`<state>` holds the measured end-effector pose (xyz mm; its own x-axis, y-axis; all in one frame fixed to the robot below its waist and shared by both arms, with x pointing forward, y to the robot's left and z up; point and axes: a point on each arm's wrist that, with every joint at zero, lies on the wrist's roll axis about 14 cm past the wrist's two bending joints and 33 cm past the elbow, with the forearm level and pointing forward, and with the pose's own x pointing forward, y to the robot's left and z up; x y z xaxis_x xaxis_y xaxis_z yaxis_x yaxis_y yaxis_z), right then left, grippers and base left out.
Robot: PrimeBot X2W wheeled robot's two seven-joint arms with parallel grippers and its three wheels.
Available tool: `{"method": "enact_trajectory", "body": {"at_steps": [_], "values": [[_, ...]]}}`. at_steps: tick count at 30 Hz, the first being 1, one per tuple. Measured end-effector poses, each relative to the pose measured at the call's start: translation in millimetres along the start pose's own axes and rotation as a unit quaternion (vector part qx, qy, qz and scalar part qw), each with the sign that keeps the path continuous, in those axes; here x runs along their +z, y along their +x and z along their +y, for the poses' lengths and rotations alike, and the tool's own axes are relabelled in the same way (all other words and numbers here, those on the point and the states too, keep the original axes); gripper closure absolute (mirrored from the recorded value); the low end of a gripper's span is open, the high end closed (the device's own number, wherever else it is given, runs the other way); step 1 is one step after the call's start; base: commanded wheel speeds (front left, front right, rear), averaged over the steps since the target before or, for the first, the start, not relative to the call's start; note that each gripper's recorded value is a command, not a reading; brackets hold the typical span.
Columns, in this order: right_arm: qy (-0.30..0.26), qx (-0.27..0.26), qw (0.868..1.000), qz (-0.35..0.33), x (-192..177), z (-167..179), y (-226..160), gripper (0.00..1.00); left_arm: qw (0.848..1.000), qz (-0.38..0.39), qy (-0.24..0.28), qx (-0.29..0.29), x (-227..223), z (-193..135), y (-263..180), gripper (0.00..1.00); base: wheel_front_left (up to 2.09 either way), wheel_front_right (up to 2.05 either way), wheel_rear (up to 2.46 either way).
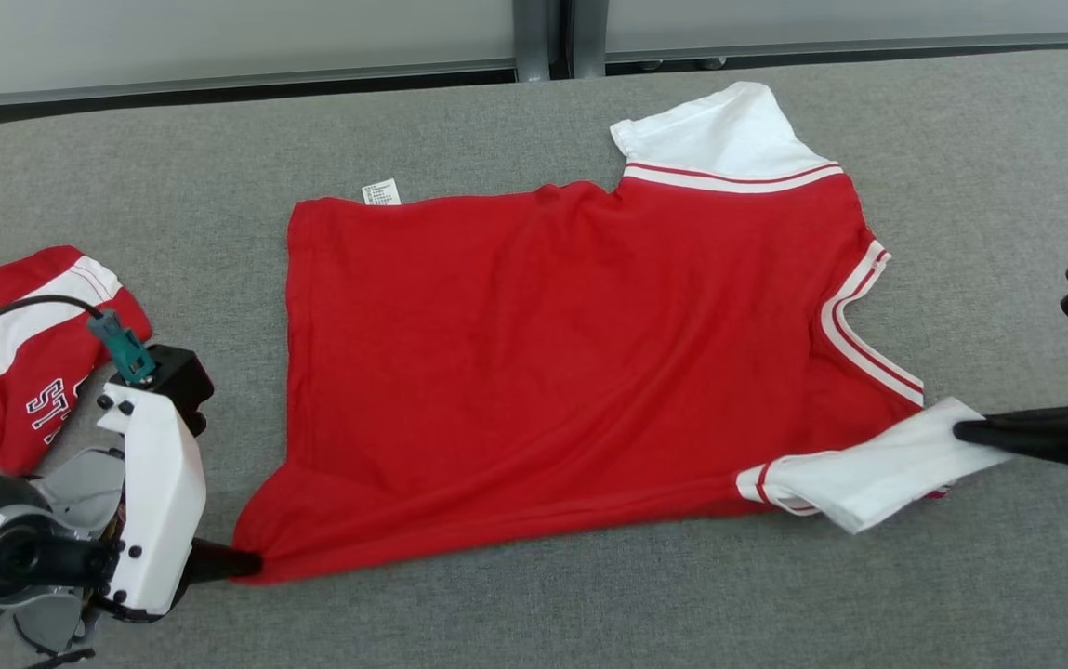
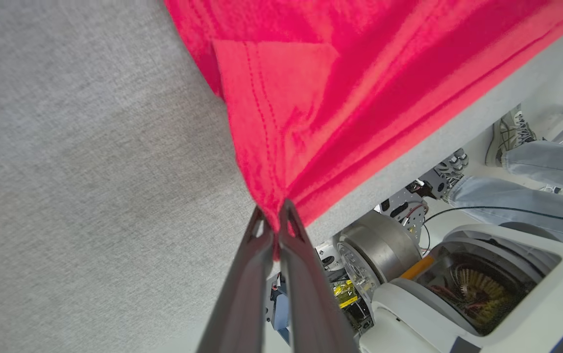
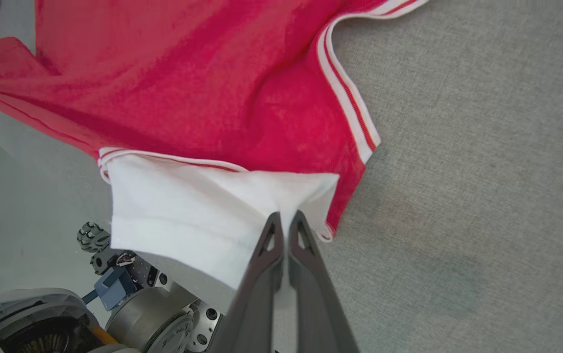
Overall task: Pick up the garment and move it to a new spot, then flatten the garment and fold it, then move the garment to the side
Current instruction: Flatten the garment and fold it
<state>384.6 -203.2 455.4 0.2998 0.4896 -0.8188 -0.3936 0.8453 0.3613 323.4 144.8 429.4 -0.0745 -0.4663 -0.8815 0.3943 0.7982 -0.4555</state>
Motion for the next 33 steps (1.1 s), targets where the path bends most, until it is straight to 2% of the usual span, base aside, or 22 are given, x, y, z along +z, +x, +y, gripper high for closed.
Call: {"method": "enact_trajectory", "body": {"at_steps": [9,14,23,27,33], "values": [[0.018,-0.016,1.0,0.001,29.0,-10.7,21.1,1.0,1.0,-0.003,-0.022,0.016,18.4,18.5,3.7,1.0,0.0,0.0,0.0],[0.026,-0.016,1.0,-0.003,38.8,-10.4,32.6,1.0,0.999,-0.002,-0.031,0.009,23.8,19.7,9.4,1.0,0.0,0.0,0.0],[0.028,-0.028,0.999,-0.036,68.2,-15.6,44.6,1.0,0.999,-0.027,-0.032,-0.009,62.2,16.7,6.3,1.0,0.0,0.0,0.0],[0.027,-0.025,0.998,-0.055,79.8,-12.5,47.6,1.0,0.997,-0.049,-0.045,-0.032,79.5,12.3,2.6,1.0,0.0,0.0,0.0],[0.025,-0.024,0.997,-0.072,89.1,-9.0,50.3,1.0,0.996,-0.058,-0.06,-0.033,90.2,17.2,1.8,1.0,0.0,0.0,0.0]]}}
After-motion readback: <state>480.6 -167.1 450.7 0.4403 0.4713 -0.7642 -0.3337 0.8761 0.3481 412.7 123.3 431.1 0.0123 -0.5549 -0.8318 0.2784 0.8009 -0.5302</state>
